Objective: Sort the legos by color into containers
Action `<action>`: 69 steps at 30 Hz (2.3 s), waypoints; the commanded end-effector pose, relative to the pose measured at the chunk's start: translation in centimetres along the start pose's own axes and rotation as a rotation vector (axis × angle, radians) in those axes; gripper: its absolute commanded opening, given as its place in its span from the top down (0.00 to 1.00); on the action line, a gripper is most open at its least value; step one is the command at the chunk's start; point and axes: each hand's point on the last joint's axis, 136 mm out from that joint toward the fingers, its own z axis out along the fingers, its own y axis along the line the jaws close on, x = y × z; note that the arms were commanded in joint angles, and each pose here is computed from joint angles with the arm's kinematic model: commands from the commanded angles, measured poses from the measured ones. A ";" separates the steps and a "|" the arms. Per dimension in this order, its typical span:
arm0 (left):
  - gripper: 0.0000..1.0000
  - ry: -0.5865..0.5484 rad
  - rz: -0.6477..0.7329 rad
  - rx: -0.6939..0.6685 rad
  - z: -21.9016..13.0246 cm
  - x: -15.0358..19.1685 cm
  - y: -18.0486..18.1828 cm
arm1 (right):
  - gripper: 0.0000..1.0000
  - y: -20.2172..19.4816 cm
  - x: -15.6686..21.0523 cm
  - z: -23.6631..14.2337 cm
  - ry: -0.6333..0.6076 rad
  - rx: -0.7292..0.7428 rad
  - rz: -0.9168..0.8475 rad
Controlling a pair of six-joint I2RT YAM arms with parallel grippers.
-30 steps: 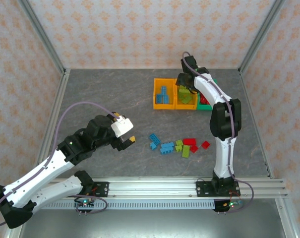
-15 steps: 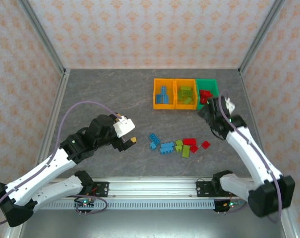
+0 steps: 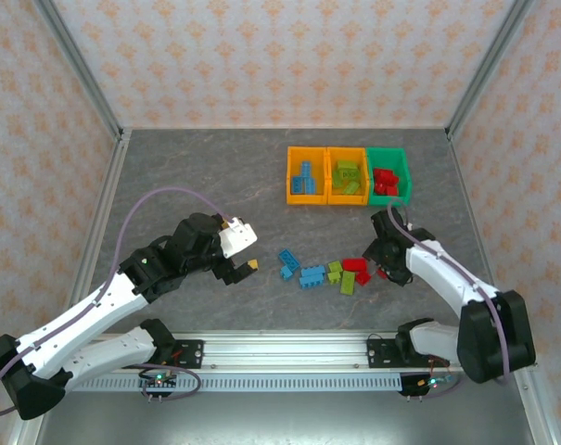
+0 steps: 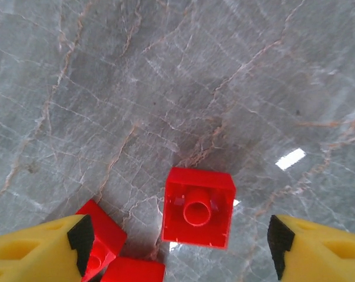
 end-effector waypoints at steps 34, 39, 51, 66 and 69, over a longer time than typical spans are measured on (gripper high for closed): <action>0.00 0.038 0.002 -0.066 0.0 0.5 1.4 | 0.71 13.6 -24.6 -3.6 -0.315 -0.132 -0.004; 0.00 0.048 0.008 -0.080 0.1 0.8 1.6 | 0.56 16.0 -27.9 -1.6 -0.259 -0.142 -0.028; 0.00 0.051 0.007 -0.064 0.2 0.8 1.3 | 0.33 12.6 -19.4 -8.8 -0.248 -0.266 -0.073; 0.00 0.053 0.000 -0.029 0.6 0.7 0.7 | 0.31 1.2 4.3 -4.3 0.088 -0.097 -0.201; 0.00 0.062 0.000 -0.020 0.8 0.9 0.6 | 0.31 1.2 6.3 -2.7 0.169 -0.067 -0.230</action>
